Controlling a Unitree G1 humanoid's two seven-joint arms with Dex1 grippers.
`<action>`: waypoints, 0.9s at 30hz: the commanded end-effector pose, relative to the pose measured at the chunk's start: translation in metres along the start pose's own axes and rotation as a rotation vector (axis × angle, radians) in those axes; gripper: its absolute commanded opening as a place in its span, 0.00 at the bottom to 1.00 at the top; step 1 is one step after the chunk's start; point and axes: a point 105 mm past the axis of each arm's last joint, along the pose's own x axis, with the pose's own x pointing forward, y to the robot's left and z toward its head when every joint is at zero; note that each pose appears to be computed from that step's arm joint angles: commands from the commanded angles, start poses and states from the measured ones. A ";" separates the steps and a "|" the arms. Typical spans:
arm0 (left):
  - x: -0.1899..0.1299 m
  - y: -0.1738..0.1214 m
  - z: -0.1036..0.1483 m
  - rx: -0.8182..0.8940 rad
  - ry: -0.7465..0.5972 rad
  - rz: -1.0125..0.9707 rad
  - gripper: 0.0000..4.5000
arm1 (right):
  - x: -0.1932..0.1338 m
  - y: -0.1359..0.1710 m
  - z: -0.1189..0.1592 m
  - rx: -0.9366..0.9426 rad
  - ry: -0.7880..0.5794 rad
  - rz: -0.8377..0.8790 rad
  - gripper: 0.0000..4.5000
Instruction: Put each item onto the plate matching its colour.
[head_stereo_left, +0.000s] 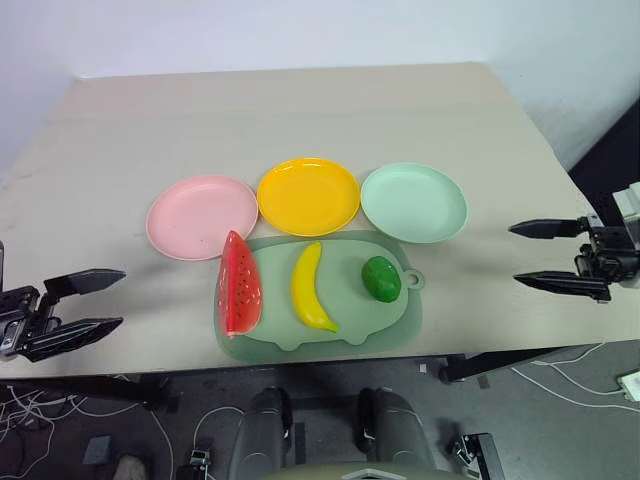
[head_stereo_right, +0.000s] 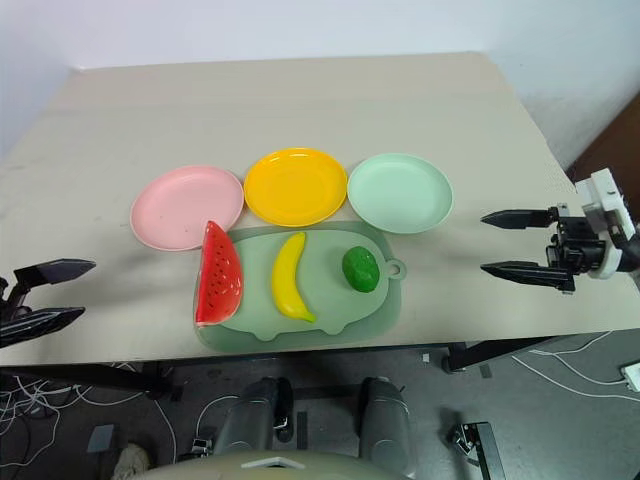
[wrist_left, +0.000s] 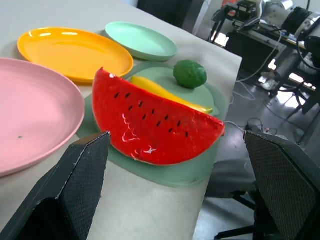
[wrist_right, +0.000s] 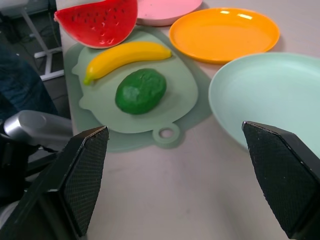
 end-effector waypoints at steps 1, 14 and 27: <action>-0.002 0.000 0.001 0.025 -0.009 0.003 0.99 | 0.000 0.004 0.016 -0.069 -0.038 0.013 1.00; 0.010 -0.005 -0.004 0.034 -0.045 -0.006 0.99 | 0.014 0.013 0.013 -0.035 -0.083 0.026 1.00; 0.019 0.006 -0.005 0.025 -0.055 -0.015 0.99 | 0.028 0.012 0.027 -0.092 -0.111 -0.020 1.00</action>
